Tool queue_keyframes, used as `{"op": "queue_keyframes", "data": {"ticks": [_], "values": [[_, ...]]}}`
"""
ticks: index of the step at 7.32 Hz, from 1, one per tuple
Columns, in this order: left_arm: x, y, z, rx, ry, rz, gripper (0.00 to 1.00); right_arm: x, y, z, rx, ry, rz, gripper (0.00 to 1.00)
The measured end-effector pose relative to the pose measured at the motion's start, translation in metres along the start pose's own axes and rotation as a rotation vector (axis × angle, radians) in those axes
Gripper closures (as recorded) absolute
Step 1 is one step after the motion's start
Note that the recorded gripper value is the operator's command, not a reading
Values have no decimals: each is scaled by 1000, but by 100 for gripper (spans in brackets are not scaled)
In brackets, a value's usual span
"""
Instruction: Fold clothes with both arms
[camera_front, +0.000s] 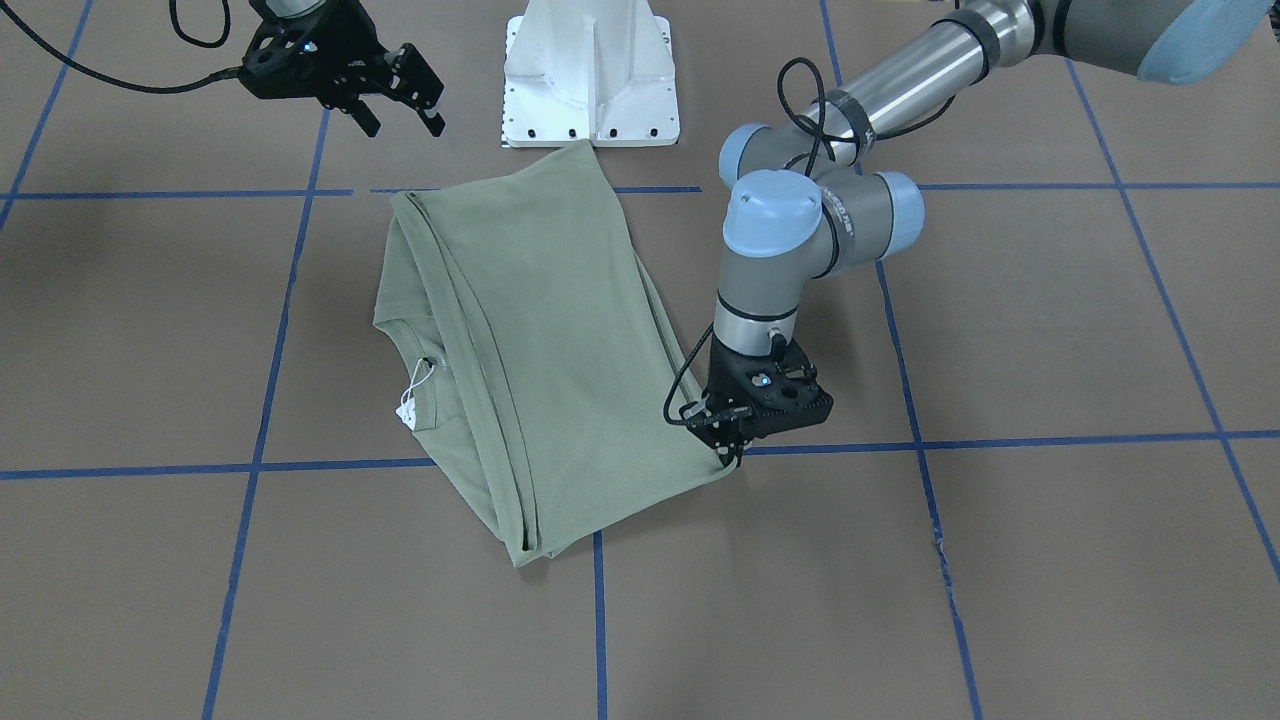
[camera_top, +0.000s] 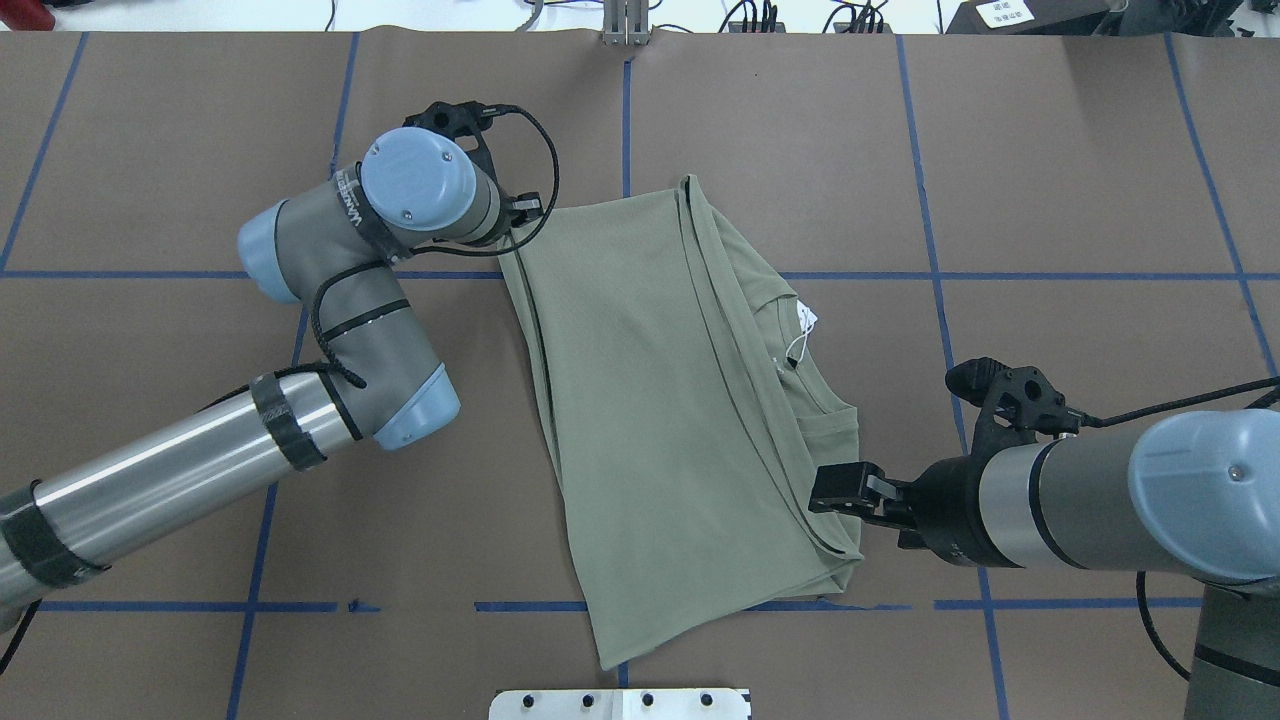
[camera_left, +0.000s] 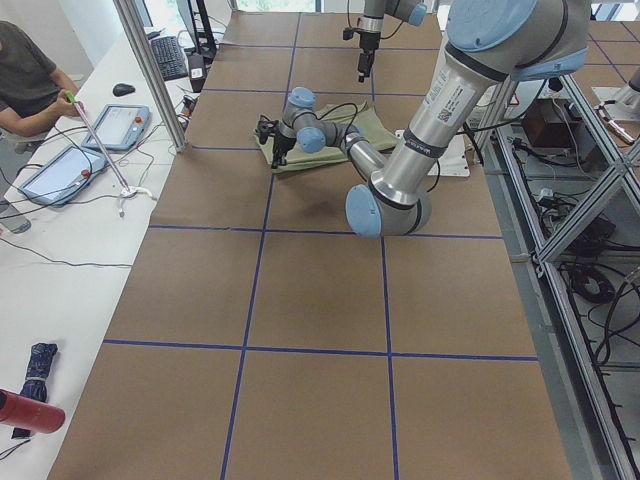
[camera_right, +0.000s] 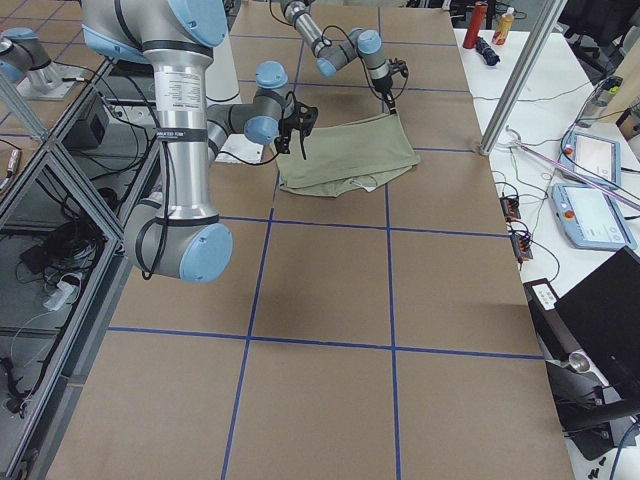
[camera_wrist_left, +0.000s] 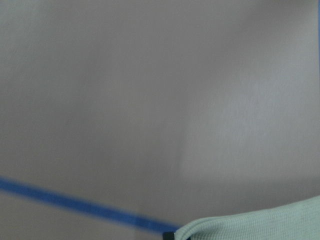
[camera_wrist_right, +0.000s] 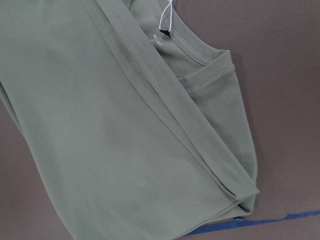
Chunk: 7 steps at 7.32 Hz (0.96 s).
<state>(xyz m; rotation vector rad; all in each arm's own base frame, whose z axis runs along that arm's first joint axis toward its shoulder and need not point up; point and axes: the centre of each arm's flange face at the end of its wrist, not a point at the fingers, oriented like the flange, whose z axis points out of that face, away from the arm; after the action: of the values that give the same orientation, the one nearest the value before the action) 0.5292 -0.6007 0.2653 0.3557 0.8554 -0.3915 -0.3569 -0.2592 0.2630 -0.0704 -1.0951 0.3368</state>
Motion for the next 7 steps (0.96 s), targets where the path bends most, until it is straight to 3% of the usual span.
{"op": "queue_keyframes", "data": {"ticks": [3,4,7], "values": [[30,-56,38,73,100,37,96,-8,-2,4,10,-13,0,0],[35,-60,42,86,126,45,1,-13,-3,9,13,-15,0,0],[30,-81,38,112,143,143,0,-20,-17,38,42,20,-47,0]]}}
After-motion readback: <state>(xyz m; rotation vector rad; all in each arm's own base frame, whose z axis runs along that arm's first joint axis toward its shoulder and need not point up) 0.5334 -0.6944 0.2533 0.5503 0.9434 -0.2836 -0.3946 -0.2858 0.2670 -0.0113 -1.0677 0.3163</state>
